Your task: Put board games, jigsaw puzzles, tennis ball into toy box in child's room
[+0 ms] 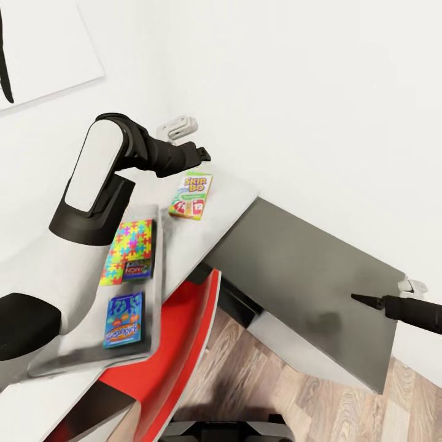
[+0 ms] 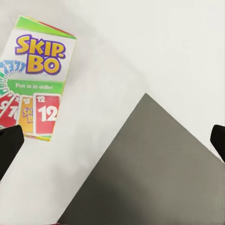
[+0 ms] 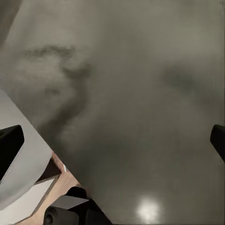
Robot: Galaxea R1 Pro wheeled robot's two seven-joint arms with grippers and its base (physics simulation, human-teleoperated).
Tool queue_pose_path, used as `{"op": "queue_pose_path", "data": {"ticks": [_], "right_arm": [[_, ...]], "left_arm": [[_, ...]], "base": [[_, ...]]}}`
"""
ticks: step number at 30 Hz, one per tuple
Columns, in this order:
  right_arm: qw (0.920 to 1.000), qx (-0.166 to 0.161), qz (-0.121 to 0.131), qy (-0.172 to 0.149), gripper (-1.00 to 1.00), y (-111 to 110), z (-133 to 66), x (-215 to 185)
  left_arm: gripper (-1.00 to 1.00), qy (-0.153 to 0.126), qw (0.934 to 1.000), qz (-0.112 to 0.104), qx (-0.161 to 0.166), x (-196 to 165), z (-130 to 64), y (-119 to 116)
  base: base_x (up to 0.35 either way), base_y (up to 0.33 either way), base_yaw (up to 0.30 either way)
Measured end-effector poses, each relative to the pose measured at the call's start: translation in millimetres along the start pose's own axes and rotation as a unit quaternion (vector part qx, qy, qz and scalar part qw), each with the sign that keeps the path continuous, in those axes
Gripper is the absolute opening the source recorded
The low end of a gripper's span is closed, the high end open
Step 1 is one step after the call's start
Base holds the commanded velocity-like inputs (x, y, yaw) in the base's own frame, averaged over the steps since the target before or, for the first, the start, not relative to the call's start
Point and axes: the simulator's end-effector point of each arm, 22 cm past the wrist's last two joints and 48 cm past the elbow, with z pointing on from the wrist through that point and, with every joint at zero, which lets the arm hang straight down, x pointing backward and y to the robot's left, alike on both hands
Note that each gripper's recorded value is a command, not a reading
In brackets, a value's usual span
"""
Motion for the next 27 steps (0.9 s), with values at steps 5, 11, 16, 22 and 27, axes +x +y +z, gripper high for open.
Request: {"op": "queue_pose_path", "data": {"ticks": [5, 11, 16, 22, 27], "right_arm": [[1.0000, 0.000, 0.000, 0.000, 1.00, 0.0, 0.2, 0.1], [1.0000, 0.000, 0.000, 0.000, 1.00, -0.2, 0.3, -0.1], [1.0000, -0.001, -0.002, -0.001, 1.00, 1.1, 0.0, -1.0], [1.0000, -0.002, -0.008, -0.003, 1.00, 4.9, -1.2, -3.8], [0.9999, -0.002, -0.011, -0.004, 1.00, 6.6, -1.7, -4.9]], "left_arm": [[1.00, 0.002, 1.0000, -0.001, 0.005, 1.1, 0.5, -6.0], [1.00, 0.006, 1.0000, -0.002, 0.005, 4.4, 3.3, -7.1], [1.00, 0.008, 1.0000, -0.003, 0.002, 6.2, 4.8, -4.8], [1.00, 0.009, 1.0000, -0.004, 0.002, 7.4, 5.6, -4.5], [1.00, 0.010, 0.9999, -0.004, 0.002, 8.0, 6.1, -4.4]], "base": [[0.286, 0.000, 0.000], [0.121, 0.000, -0.034], [0.048, 0.000, -0.153], [0.018, 0.000, -0.232], [0.007, 0.000, -0.262]]}}
